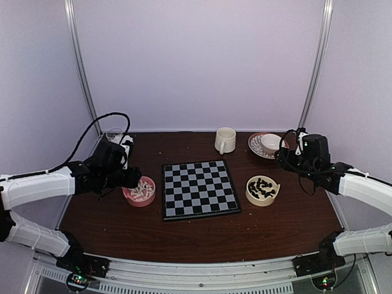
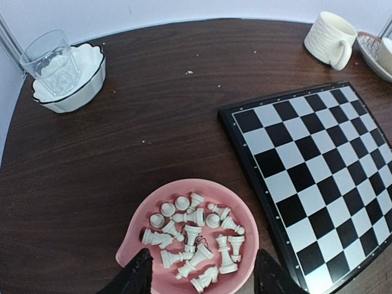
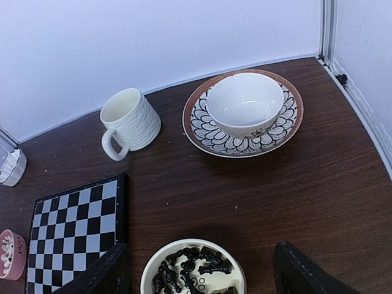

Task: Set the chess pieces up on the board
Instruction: Pick up the pawn from the storage box.

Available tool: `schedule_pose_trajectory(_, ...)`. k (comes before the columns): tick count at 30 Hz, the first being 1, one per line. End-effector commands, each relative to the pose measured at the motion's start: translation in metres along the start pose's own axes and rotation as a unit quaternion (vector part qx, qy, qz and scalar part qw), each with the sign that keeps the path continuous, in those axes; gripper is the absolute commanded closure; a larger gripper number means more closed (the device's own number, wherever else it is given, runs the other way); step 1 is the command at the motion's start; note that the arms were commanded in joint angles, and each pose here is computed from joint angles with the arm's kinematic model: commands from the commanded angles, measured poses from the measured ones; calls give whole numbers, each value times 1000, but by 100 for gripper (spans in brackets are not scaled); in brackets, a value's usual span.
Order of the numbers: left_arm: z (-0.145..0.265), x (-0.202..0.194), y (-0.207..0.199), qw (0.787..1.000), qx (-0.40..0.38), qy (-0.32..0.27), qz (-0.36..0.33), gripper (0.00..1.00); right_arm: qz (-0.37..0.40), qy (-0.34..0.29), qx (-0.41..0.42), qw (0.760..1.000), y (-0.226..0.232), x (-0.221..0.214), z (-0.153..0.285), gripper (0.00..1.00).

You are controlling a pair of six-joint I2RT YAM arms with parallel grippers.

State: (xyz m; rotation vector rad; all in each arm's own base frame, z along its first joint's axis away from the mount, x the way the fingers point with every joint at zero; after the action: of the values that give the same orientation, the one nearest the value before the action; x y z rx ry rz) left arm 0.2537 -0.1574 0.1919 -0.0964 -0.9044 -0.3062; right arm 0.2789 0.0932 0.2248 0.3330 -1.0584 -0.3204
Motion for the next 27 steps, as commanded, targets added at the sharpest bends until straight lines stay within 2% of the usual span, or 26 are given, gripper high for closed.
schedule_pose_trajectory(1,-16,8,-2,998,32,35,-32,49,7,-11,13,1000,10,10,4,18)
schedule_pose_trajectory(3,-24,9,-4,997,38,48,-38,57,8,-11,14,1000,10,10,4,18)
schedule_pose_trajectory(10,-47,3,2,993,59,95,-45,65,9,-10,15,1000,11,10,4,18)
schedule_pose_trajectory(18,-75,-3,3,991,31,129,-31,67,9,-7,18,1000,13,10,4,18)
schedule_pose_trajectory(27,-100,0,-2,987,36,145,-53,76,11,-7,14,1000,12,9,3,18)
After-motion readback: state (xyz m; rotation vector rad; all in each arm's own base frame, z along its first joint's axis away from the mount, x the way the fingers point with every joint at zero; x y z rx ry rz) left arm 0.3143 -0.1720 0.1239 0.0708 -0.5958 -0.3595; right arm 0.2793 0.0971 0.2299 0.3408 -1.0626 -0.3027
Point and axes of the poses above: each gripper's point midway between its finger pads, its own z axis back along the fingers, its own y axis along the line the jaws close on, x = y × z, the point moved 7 cm from there along z, back along the fingers, and after that the axes turned 8 degrees about -z, right-handed, at the moved point
